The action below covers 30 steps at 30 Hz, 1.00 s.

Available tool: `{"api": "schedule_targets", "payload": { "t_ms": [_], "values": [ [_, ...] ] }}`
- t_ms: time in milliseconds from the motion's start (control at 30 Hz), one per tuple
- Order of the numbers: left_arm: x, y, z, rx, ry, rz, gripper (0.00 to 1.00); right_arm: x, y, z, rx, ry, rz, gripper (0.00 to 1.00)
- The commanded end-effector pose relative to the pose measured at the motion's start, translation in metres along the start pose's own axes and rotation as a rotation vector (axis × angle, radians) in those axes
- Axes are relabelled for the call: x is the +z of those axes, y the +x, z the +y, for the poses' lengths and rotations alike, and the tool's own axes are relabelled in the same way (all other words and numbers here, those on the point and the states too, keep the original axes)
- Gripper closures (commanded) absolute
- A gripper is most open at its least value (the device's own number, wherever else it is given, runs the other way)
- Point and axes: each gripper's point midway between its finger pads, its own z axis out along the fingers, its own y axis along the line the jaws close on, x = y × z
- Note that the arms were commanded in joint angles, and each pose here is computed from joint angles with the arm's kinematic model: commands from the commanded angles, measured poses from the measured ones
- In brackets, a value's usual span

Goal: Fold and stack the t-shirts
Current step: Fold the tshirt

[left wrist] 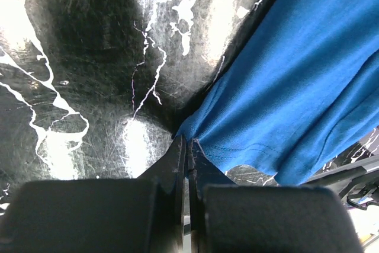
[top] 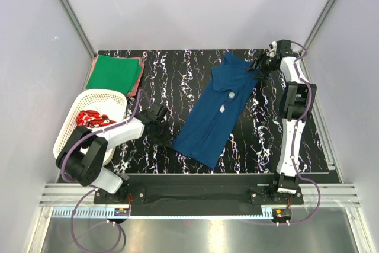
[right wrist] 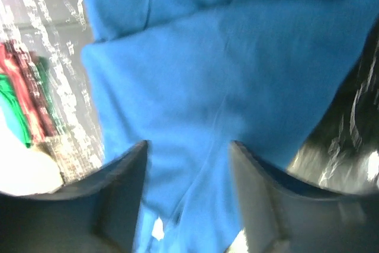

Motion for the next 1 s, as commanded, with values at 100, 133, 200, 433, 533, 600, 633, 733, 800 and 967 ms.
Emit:
{"api": "schedule_targets", "payload": {
  "t_ms": [100, 133, 200, 433, 533, 600, 633, 733, 800, 967],
  "values": [
    [-0.015, -0.011, 0.001, 0.015, -0.048, -0.092, 0.7, -0.079, -0.013, 0.055, 0.034, -0.013, -0.146, 0.25],
    [-0.021, -0.015, -0.001, 0.019, -0.045, -0.119, 0.65, -0.089, -0.012, 0.06, 0.031, -0.014, -0.166, 0.24],
    [-0.03, -0.029, 0.0, 0.046, -0.082, -0.178, 0.57, -0.083, 0.002, 0.05, 0.058, -0.005, -0.159, 0.26],
    [-0.043, -0.069, -0.019, 0.188, -0.139, -0.218, 0.46, -0.065, 0.041, 0.036, 0.185, -0.054, -0.099, 0.75],
    [-0.027, -0.065, -0.031, 0.237, -0.08, -0.155, 0.46, -0.055, 0.055, 0.05, 0.206, -0.164, -0.068, 0.78],
    [-0.014, -0.055, -0.032, 0.256, -0.049, -0.096, 0.46, -0.045, 0.067, 0.051, 0.199, -0.172, -0.03, 0.78],
    [-0.009, -0.053, -0.029, 0.26, -0.056, -0.08, 0.46, -0.037, 0.076, 0.044, 0.215, -0.172, 0.008, 0.78],
    [0.004, -0.043, -0.011, 0.26, -0.11, -0.034, 0.46, -0.022, 0.091, 0.021, 0.234, -0.107, 0.053, 0.78],
    [0.006, -0.038, -0.002, 0.259, -0.133, -0.027, 0.48, -0.016, 0.094, 0.004, 0.196, -0.038, 0.059, 0.76],
    [0.007, -0.03, -0.01, 0.238, -0.062, -0.025, 0.77, -0.009, 0.092, -0.02, 0.128, 0.072, 0.108, 0.74]
  ]
}}
